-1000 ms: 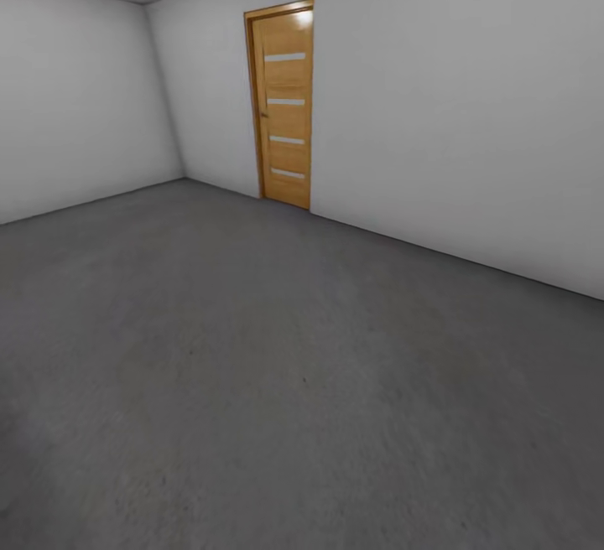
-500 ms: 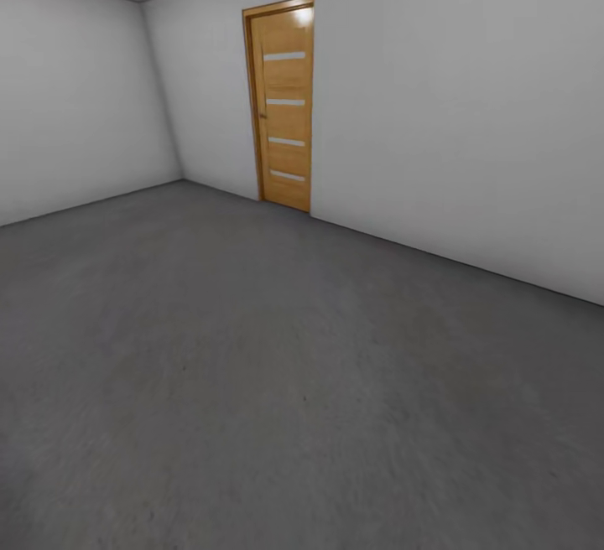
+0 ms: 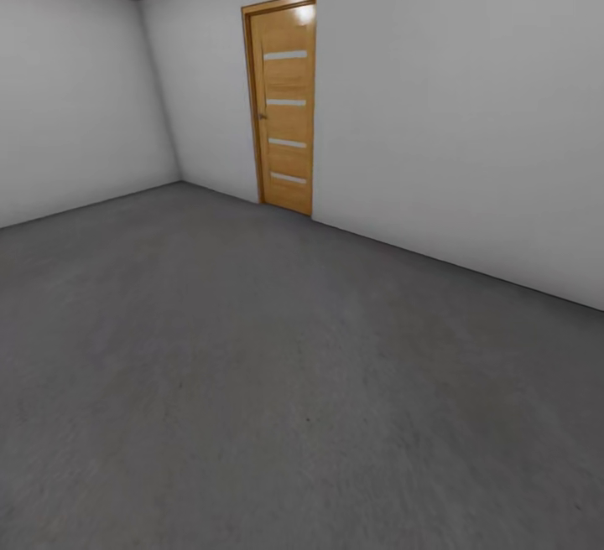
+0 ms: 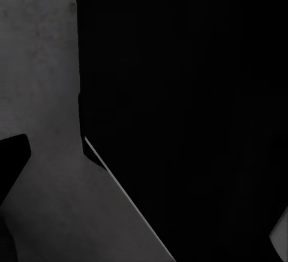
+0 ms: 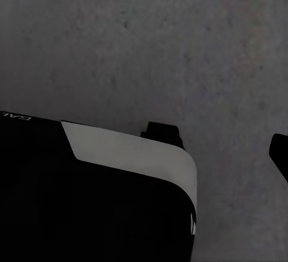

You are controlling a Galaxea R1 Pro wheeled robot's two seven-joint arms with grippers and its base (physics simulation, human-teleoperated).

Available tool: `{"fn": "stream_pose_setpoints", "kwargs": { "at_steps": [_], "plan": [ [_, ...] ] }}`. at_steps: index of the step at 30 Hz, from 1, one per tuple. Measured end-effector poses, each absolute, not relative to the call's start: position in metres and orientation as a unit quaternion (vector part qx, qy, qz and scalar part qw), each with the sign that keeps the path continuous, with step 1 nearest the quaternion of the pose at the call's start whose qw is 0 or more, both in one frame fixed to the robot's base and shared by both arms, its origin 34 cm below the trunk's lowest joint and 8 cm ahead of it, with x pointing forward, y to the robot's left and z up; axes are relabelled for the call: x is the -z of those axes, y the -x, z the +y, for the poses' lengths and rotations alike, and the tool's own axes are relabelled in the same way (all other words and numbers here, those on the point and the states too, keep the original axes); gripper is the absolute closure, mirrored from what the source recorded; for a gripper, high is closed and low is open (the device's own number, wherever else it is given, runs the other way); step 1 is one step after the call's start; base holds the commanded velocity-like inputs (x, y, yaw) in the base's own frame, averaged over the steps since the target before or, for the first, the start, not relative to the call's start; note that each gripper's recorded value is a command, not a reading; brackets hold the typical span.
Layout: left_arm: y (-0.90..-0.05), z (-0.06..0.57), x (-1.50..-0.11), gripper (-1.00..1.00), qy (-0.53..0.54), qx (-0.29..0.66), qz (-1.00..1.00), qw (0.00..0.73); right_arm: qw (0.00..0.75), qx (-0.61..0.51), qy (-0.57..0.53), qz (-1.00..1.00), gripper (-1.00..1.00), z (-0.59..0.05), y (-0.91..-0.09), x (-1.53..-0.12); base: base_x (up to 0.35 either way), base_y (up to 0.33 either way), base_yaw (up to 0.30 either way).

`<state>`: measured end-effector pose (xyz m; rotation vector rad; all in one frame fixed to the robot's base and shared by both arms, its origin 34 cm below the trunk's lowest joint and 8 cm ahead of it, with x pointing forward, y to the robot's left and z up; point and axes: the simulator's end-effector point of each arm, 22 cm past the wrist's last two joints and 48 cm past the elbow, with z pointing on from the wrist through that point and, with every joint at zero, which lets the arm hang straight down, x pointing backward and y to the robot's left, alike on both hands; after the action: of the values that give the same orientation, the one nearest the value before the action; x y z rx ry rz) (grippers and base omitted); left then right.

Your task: Move the two storage containers from the living room to the garage. In the garage, place one container on the floor and stack the other container on top of it (either order is fine).

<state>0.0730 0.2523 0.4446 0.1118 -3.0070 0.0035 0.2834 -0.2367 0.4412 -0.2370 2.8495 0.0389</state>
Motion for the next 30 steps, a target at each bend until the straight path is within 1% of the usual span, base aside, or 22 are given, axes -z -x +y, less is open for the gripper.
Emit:
{"fn": "stream_pose_setpoints", "kwargs": {
  "at_steps": [30],
  "plan": [
    [-0.0731, 0.2523, -0.4446, -1.00, -0.037, -0.001, -0.997, 0.066, 0.141, -0.014, 0.083, 0.986, -1.00, -0.2353, -0.2839, -0.4413, 0.280, 0.232, 0.000]
  ]
}}
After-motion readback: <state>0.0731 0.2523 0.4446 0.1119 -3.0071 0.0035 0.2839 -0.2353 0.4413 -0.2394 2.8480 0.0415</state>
